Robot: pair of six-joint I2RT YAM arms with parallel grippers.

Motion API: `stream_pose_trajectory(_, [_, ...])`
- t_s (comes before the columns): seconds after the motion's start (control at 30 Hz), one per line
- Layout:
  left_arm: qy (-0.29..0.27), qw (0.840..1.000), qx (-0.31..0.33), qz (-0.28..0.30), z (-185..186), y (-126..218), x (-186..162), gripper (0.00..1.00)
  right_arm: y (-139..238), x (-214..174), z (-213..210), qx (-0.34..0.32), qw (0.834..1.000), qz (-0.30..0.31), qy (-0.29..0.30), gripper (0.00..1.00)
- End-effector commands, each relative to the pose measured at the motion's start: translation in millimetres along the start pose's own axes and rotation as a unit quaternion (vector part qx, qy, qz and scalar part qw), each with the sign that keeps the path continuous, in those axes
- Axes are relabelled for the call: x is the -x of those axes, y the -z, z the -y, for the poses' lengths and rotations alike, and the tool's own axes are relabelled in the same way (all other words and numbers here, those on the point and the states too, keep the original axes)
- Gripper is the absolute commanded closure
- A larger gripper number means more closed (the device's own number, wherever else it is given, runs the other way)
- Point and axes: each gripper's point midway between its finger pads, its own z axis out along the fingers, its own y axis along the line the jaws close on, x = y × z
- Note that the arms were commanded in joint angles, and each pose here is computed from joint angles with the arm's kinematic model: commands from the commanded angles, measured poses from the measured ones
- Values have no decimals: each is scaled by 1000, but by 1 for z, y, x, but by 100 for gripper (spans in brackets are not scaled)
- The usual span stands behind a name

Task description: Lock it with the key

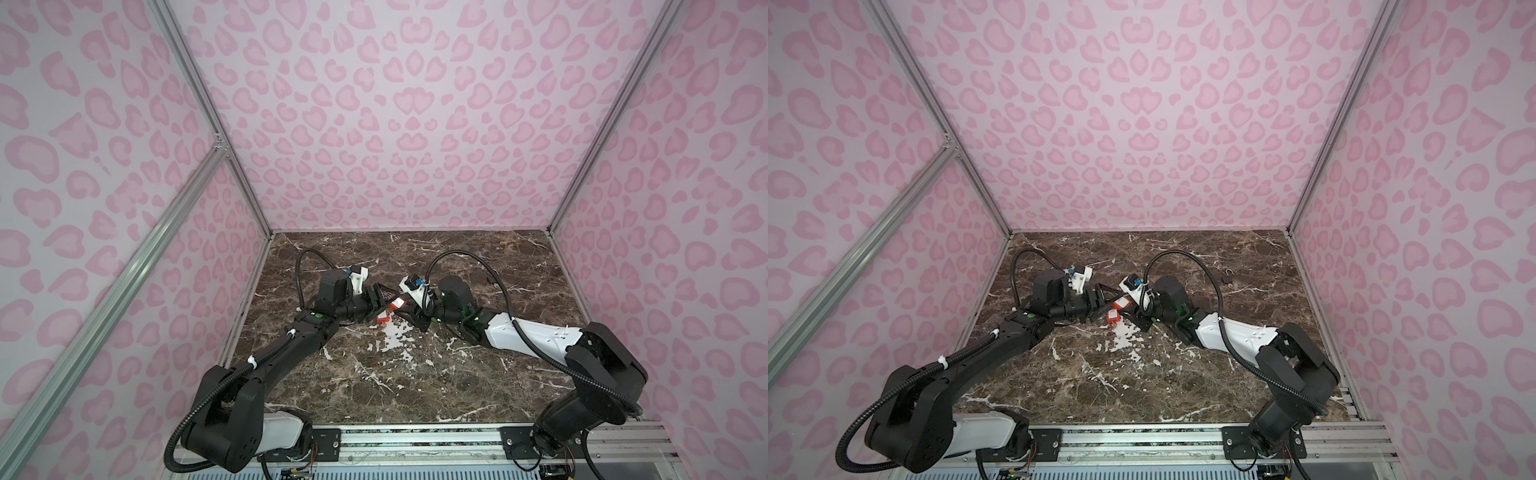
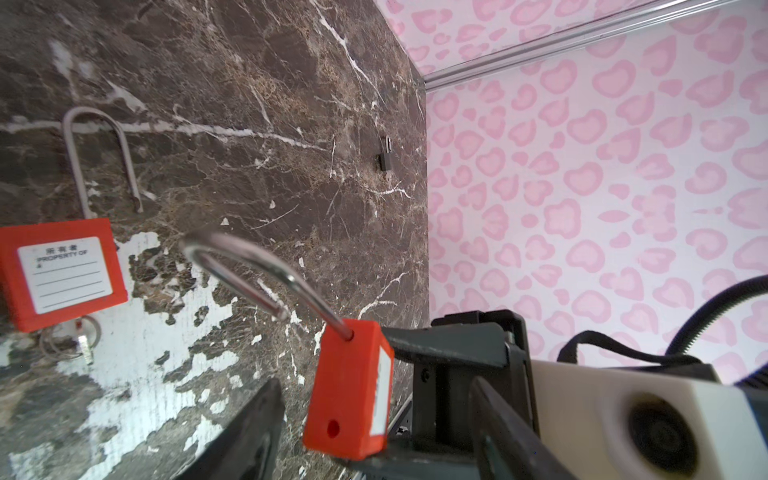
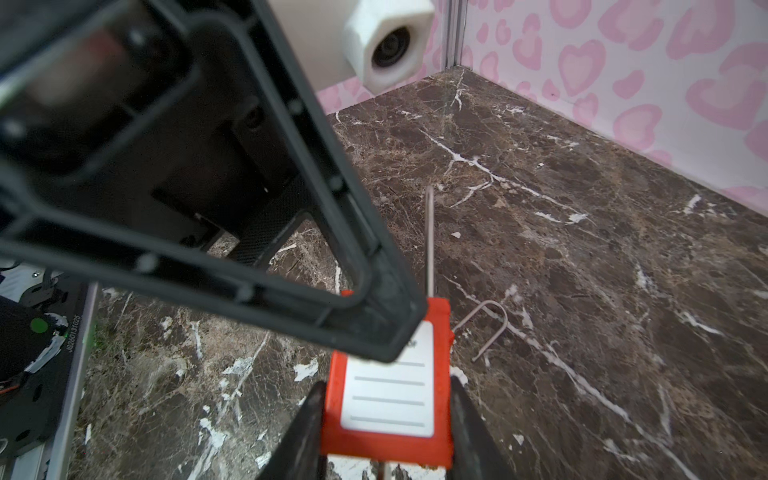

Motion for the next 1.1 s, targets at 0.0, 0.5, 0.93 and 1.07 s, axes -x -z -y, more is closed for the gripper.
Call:
stream_pose_trajectory(0.0, [-15,1000,-17,5,11,-4,6,38,2,6,-3,8,1000,6,10,75])
stream_pose_trajectory(0.5, [-14,1000,-25,-12,17,-10,5,91,7,12,-5,5,1000,18,4,60])
stream_pose_trajectory(0.93, [-113,987,-74,87,78,18,43,94,59,84,3,7,959,224,-172,11])
stream_pose_trajectory(1.07, [-130,980,-97,118,94,26,53,94,78,116,3,42,920,296,-253,11])
